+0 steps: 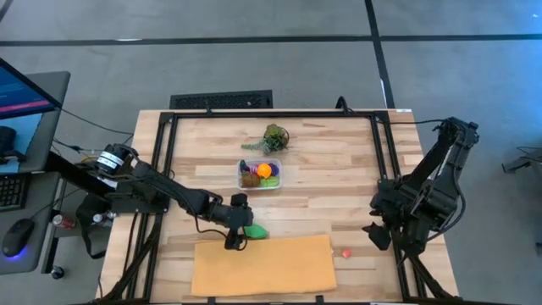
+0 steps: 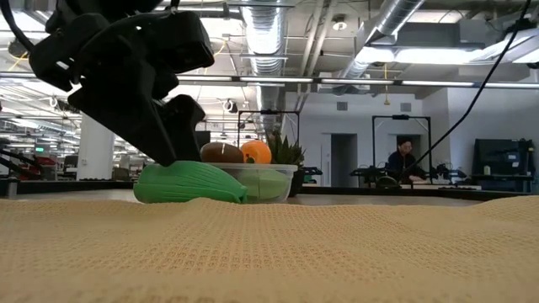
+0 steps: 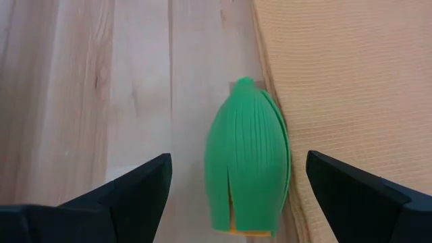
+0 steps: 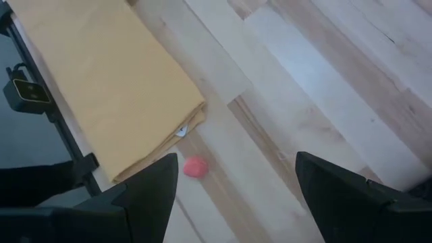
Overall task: Pick and placing Produce into tupperware
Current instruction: Put the green corn into the transparent bin
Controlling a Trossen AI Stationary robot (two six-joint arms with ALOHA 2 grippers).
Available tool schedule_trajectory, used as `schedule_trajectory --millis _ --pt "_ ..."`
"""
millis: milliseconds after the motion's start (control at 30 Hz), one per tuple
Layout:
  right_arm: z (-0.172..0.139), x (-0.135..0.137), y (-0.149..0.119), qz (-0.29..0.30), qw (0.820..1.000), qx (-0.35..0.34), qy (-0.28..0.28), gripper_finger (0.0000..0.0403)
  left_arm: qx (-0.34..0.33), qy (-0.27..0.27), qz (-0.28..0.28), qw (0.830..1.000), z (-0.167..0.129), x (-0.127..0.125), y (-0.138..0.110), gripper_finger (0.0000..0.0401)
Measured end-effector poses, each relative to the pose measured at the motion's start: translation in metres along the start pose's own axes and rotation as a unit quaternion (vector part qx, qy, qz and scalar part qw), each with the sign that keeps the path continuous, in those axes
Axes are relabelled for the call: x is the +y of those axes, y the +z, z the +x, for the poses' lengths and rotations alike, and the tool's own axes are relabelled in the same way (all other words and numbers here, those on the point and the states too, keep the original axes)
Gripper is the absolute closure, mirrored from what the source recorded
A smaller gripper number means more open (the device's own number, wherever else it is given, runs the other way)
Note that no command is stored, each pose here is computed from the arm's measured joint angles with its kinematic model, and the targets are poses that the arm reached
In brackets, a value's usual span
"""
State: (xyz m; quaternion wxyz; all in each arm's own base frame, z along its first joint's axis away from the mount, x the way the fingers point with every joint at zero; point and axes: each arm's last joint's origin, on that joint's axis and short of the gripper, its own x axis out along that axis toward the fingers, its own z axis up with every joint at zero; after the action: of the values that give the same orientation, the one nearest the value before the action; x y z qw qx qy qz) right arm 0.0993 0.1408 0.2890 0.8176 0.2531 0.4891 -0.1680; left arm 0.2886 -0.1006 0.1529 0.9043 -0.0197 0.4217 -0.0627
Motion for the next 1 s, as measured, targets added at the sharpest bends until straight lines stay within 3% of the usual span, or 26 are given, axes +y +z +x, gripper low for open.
schedule_trajectory --millis 1000 --pt "-0.0001 -0.0053 0.0003 -0.015 1.000 -0.003 -0.025 0.0112 -0.014 -0.018 0.013 1.000 0.0005 0.0039 0.0046 0.0069"
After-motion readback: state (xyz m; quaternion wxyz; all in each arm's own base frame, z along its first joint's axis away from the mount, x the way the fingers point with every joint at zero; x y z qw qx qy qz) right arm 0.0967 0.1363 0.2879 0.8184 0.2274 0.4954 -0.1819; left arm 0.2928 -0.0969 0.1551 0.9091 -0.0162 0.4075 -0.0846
